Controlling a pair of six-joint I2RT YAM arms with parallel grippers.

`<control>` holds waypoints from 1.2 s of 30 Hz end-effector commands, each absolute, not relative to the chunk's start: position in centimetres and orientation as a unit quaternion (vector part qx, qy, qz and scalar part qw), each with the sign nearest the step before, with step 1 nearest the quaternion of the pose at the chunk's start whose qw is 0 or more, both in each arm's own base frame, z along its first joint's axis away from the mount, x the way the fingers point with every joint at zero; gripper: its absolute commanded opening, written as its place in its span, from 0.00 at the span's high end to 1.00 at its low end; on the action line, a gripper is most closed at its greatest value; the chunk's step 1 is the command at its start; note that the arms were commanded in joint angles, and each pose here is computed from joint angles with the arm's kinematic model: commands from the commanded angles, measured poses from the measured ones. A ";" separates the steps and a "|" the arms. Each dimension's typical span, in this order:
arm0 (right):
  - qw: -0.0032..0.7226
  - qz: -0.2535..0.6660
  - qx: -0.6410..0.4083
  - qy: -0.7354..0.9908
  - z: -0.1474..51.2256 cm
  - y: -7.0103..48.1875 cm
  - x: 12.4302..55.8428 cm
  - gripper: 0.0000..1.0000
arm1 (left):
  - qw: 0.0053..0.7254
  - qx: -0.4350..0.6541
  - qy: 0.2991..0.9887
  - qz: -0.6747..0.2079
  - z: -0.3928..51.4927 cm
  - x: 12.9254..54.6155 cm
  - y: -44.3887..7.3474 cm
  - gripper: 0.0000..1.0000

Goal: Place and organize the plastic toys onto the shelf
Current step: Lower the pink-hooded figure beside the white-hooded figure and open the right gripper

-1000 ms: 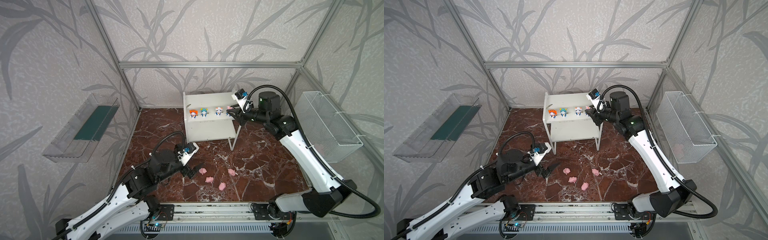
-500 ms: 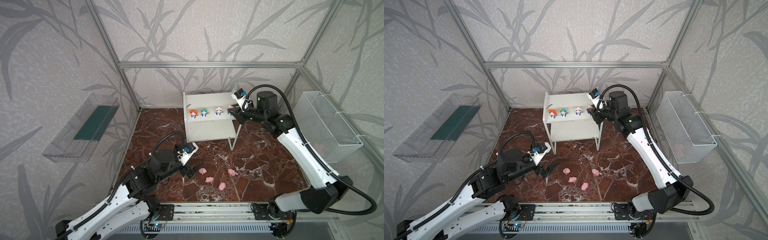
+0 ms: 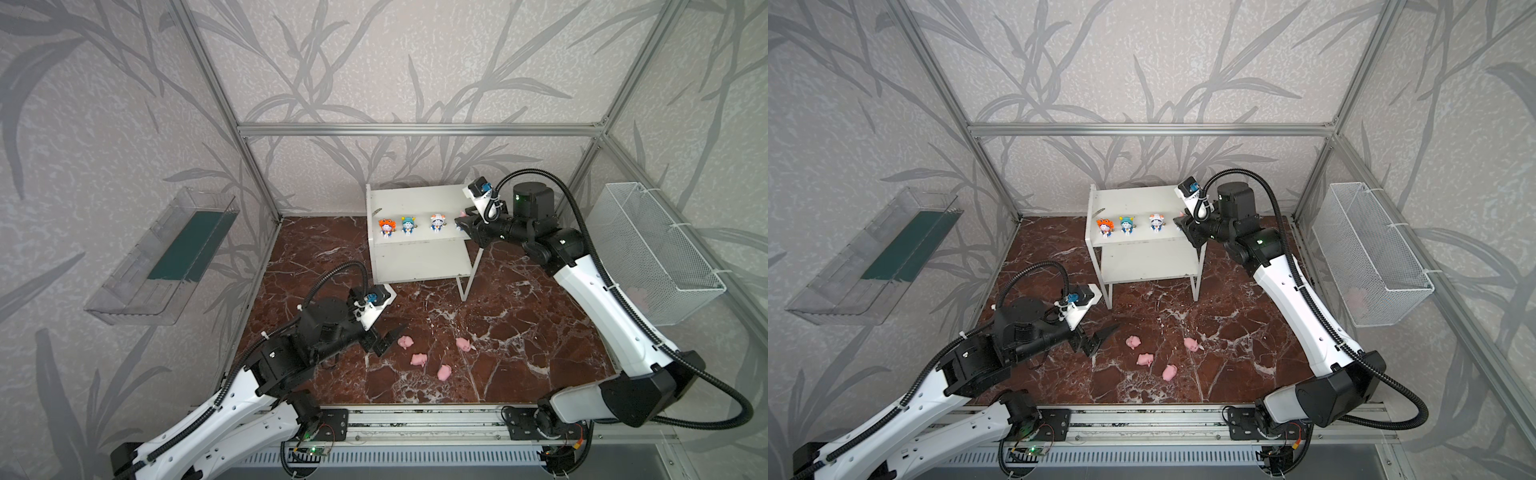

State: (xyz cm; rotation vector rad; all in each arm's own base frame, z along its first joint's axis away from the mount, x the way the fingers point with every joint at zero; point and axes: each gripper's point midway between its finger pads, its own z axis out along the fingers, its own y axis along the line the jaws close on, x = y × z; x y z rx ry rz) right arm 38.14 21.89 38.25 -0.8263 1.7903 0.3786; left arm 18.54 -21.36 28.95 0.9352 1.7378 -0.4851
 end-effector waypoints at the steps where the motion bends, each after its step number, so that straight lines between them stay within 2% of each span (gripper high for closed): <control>1: 0.549 0.151 -0.342 0.748 39.0 21.2 38.0 0.55 | 0.530 0.393 0.722 -0.210 29.0 18.6 -21.6 0.01; 15: 0.561 0.145 -0.325 0.748 39.6 19.4 36.4 0.45 | 0.530 0.390 0.722 -0.214 29.2 18.6 -21.6 0.01; 36: 0.544 0.108 -0.315 0.770 37.6 18.3 37.5 0.45 | 0.530 0.388 0.723 -0.213 29.1 18.6 -21.5 0.01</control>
